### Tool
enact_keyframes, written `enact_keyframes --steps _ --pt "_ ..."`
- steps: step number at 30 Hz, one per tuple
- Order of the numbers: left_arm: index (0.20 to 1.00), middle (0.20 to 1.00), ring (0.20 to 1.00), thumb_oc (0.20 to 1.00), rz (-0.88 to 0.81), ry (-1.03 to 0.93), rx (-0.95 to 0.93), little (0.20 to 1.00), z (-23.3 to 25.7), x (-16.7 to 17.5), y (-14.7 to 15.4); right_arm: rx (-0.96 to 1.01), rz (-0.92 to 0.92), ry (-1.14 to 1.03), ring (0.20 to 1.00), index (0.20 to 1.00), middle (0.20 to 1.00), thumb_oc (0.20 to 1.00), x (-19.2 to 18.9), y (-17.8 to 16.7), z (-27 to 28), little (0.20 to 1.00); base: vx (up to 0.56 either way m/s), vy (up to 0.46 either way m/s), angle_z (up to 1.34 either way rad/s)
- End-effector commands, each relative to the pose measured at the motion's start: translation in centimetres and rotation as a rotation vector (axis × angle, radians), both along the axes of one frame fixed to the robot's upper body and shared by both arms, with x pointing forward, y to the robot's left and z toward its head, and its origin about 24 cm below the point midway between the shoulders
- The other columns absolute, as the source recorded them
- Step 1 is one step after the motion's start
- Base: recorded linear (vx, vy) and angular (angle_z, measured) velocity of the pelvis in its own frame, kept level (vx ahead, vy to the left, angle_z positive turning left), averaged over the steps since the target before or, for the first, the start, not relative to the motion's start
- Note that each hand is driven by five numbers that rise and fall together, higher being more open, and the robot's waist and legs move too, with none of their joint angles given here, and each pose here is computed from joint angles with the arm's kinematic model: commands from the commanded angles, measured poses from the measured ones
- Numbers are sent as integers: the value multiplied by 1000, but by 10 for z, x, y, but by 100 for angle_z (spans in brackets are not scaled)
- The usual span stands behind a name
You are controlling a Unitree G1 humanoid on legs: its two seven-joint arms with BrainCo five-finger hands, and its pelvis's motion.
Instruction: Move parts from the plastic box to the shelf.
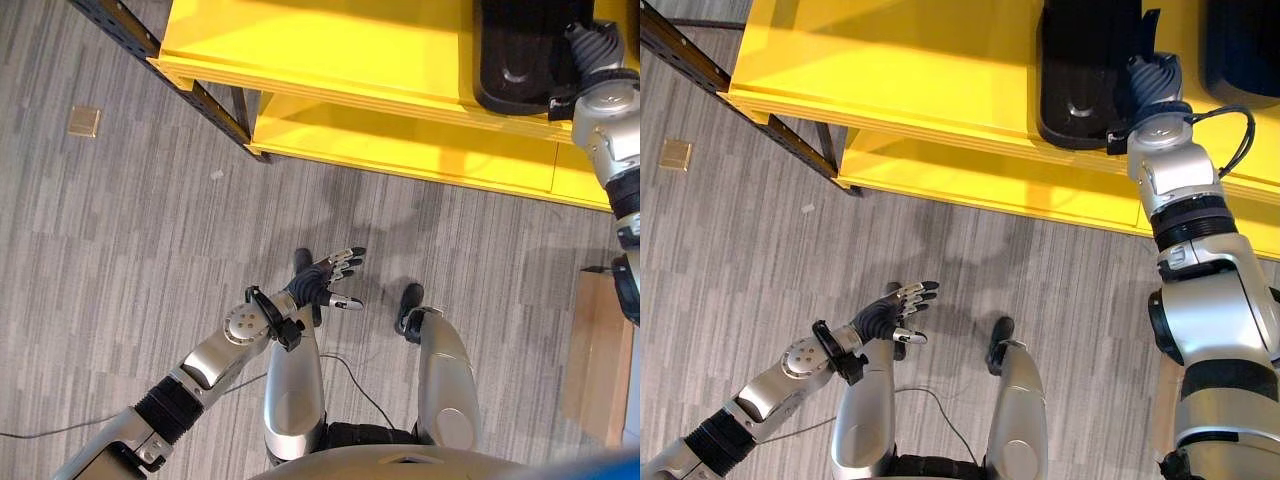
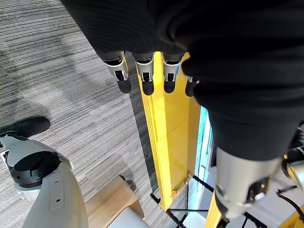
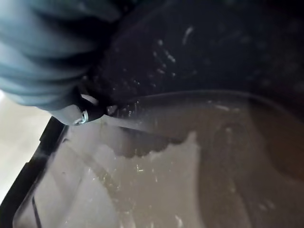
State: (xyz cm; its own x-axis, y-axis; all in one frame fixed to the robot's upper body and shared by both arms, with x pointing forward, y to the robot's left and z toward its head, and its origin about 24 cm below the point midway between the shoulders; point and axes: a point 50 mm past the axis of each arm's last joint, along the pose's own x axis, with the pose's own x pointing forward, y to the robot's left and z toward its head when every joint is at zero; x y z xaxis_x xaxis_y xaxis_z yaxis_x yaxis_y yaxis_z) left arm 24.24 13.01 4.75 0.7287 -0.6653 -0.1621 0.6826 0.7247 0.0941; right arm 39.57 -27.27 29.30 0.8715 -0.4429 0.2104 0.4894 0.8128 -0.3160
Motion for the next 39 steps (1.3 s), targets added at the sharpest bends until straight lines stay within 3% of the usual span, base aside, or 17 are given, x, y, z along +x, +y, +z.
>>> enact_keyframes --steps 1,17,39 --pt "1000 1000 1000 1000 -66 3 -38 1000 6 -10 -3 -8 -34 -225 200 200 200 200 -18 -10 66 200 61 -112 5" --pt "1000 1000 1000 1000 -65 32 -34 1000 3 -10 -3 117 17 -203 200 200 200 200 -12 -8 56 200 32 -41 1" --pt "1000 1000 1000 1000 -57 17 -90 1000 4 -12 -6 218 284 -152 200 200 200 200 2 22 46 200 -9 22 1"
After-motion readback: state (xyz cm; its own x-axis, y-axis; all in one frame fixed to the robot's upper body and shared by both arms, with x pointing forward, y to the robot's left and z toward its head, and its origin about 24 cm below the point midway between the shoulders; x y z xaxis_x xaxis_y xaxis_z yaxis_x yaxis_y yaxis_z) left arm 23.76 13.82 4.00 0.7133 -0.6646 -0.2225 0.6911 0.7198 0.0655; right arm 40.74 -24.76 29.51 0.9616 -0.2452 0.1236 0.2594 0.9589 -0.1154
